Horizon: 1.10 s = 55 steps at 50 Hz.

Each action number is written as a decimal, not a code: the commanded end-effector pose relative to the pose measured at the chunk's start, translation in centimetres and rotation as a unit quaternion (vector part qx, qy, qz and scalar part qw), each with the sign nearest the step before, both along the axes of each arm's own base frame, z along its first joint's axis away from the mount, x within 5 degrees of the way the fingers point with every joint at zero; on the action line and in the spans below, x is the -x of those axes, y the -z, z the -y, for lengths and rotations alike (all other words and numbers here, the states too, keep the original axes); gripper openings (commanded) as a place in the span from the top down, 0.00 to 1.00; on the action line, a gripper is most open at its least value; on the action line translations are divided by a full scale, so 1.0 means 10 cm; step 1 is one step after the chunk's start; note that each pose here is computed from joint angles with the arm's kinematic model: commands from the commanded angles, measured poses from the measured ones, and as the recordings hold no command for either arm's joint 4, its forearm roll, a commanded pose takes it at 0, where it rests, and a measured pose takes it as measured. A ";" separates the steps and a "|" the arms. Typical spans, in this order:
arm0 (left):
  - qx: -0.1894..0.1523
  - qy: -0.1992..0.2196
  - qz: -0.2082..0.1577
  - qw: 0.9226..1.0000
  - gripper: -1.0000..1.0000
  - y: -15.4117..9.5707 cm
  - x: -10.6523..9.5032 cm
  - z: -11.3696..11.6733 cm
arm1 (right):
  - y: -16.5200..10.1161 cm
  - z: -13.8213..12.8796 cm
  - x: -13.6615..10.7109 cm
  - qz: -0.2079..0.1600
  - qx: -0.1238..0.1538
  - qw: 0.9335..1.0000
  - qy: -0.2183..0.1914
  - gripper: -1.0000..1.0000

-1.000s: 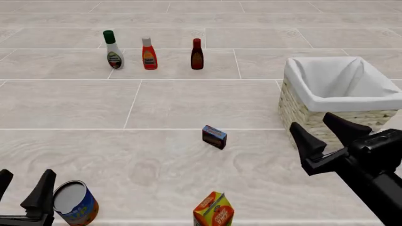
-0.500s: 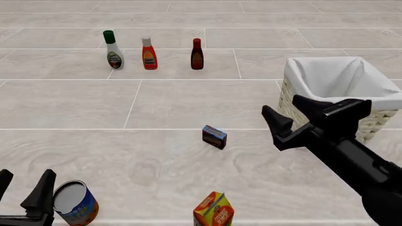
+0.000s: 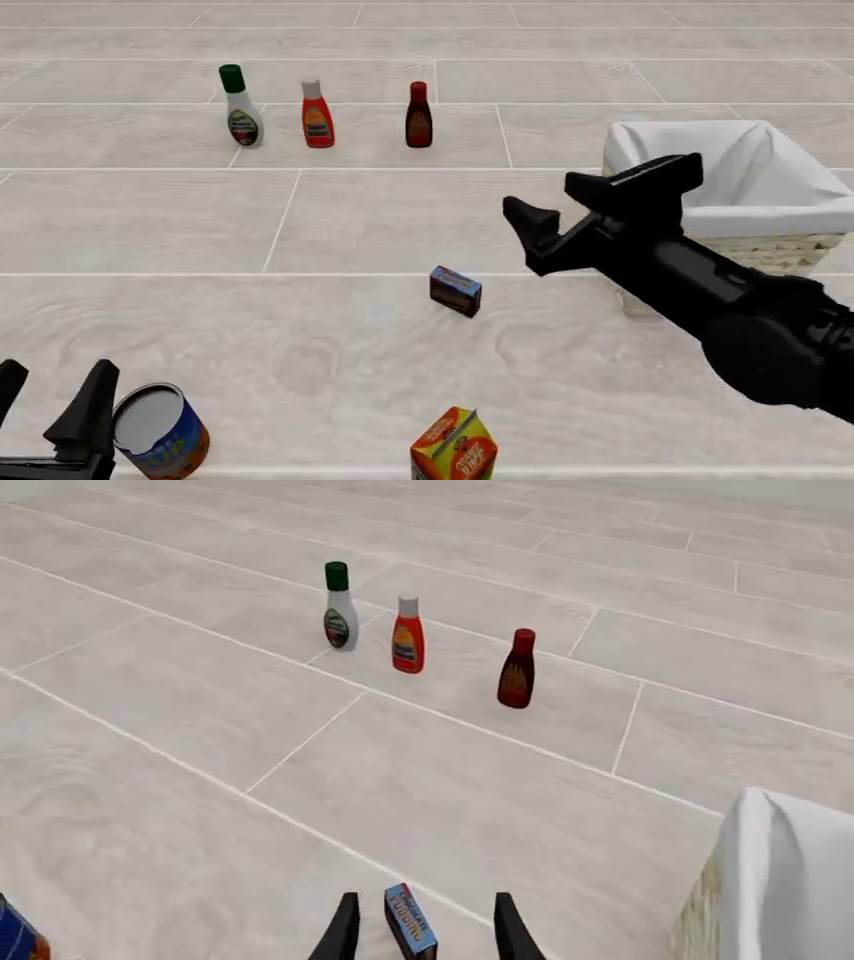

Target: Pick the chocolate pudding and place it in the basket.

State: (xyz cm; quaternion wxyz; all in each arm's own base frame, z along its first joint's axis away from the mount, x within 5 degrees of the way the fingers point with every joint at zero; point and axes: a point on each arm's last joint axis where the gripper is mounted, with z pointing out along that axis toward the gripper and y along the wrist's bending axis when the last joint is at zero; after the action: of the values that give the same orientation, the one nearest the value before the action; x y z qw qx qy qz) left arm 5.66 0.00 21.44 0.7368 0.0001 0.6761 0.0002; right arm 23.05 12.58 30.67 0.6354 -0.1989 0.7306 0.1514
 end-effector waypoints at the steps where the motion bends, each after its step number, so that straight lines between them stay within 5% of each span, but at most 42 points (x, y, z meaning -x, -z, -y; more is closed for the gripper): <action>1: 0.000 0.000 0.000 1.000 0.00 0.00 0.00 0.00 | -0.03 -0.13 -0.16 -0.026 0.009 1.000 -0.006 0.00; 28: 0.000 0.000 0.000 1.000 0.00 0.00 0.00 0.00 | -0.04 -0.23 -0.50 -0.081 0.039 0.996 0.008 0.00; 55: 0.000 0.000 0.000 1.000 0.00 0.00 0.00 0.00 | 0.24 -0.35 -0.75 -0.116 0.065 0.991 0.007 0.00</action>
State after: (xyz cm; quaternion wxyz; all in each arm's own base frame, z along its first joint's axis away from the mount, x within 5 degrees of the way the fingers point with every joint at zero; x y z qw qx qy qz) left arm 5.66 0.00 21.44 0.7368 0.0000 0.6761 0.0002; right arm 29.71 15.63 29.27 0.5451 -0.2129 0.8013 0.1245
